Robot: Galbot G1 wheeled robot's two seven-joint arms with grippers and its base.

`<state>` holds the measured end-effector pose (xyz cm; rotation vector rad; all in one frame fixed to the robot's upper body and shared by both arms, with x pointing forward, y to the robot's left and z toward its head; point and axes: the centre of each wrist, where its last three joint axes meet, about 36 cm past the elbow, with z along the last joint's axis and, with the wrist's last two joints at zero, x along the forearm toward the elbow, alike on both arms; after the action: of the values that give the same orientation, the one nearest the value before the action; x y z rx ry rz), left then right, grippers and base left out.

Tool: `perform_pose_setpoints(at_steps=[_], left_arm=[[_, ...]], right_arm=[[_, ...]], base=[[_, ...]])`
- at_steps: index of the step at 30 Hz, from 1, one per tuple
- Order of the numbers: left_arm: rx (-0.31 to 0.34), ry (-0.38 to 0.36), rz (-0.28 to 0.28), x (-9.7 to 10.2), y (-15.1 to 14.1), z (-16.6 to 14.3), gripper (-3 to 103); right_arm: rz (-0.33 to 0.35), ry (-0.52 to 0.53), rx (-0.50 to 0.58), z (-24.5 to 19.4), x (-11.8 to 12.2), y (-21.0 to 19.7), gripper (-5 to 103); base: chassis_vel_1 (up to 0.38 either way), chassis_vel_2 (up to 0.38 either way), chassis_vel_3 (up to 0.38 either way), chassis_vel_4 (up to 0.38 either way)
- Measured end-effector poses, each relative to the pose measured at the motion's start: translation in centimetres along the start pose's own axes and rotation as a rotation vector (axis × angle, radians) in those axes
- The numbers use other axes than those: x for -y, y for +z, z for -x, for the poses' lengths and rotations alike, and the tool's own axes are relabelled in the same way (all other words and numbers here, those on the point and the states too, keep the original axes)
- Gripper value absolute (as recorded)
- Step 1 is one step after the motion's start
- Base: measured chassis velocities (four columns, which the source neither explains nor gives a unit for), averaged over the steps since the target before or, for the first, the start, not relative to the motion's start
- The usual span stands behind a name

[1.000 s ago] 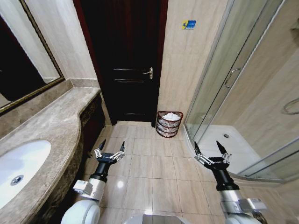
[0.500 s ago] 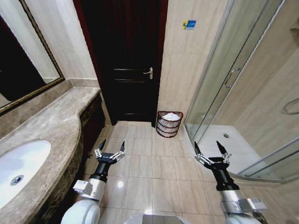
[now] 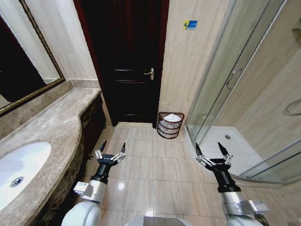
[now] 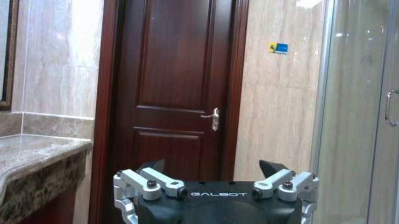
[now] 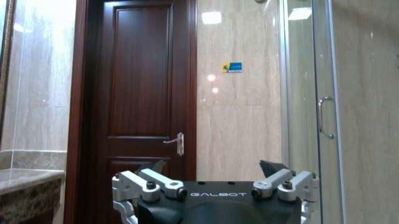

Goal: Discard the used towel into the hamper.

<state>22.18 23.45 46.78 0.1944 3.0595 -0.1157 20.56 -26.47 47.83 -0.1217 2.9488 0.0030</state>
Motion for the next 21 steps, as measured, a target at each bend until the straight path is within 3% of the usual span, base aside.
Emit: perform_pose_setpoints(at_steps=[21], left_arm=[[0.000, 0.000, 0.000, 0.00, 0.00, 0.00, 99]], right_arm=[[0.000, 0.000, 0.000, 0.00, 0.00, 0.00, 100]], base=[[0.000, 0.000, 0.000, 0.000]])
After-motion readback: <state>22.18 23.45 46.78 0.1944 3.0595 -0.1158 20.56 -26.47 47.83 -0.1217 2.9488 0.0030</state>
